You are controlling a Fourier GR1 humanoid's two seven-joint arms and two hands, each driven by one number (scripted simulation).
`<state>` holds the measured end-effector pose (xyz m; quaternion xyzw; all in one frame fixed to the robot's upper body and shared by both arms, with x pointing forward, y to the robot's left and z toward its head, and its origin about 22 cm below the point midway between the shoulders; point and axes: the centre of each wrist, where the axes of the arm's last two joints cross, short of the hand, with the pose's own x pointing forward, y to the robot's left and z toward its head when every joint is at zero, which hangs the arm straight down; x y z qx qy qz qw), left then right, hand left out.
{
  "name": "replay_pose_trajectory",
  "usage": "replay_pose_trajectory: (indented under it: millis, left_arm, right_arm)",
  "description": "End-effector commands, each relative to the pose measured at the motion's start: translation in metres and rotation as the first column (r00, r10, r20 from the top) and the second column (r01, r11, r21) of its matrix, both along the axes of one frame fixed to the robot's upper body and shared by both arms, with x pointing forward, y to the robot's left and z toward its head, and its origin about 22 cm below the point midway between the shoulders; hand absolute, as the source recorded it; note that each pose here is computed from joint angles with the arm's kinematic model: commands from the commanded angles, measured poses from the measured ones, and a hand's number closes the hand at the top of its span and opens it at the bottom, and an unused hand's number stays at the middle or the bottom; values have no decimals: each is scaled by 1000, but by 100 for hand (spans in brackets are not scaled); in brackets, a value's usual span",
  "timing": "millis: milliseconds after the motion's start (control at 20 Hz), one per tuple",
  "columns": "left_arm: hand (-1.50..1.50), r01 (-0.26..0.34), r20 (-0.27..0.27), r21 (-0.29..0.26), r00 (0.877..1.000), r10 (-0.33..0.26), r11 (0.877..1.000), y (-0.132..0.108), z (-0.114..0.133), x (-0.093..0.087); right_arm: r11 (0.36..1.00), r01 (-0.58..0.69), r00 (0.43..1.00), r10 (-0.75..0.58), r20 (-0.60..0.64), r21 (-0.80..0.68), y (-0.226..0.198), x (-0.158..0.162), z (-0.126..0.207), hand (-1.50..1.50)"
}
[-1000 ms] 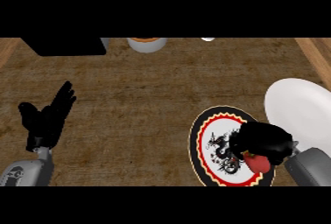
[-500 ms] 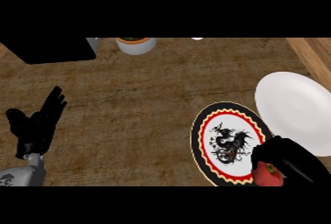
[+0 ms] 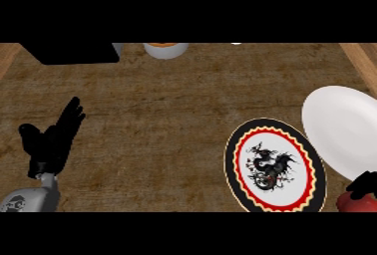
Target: Pick the bell pepper from the plate and place it in the plate
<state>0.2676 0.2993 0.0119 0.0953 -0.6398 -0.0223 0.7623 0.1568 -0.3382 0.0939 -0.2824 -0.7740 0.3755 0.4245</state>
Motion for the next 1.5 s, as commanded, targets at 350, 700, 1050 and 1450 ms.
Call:
replay_pose_trajectory:
  millis: [350, 700, 1050, 1450]
  left_arm:
    - [0, 42, 13, -2, 999, -42, 999, -16, 16, 20]
    - [0, 62, -2, -5, 998, -62, 998, -10, 1, 22]
    - [0, 66, 18, -6, 998, -66, 998, -17, 17, 22]
    - [0, 58, 27, -8, 998, -57, 998, -19, 4, 22]
  right_arm:
    - [962, 252, 967, -246, -63, 103, -88, 35, 24, 150]
    - [964, 267, 959, -265, -97, 7, -126, 79, -2, 150]
    - [964, 265, 886, -237, -397, 15, -142, 94, -46, 150]
    - [991, 96, 973, -75, -216, 90, -166, 116, -49, -150]
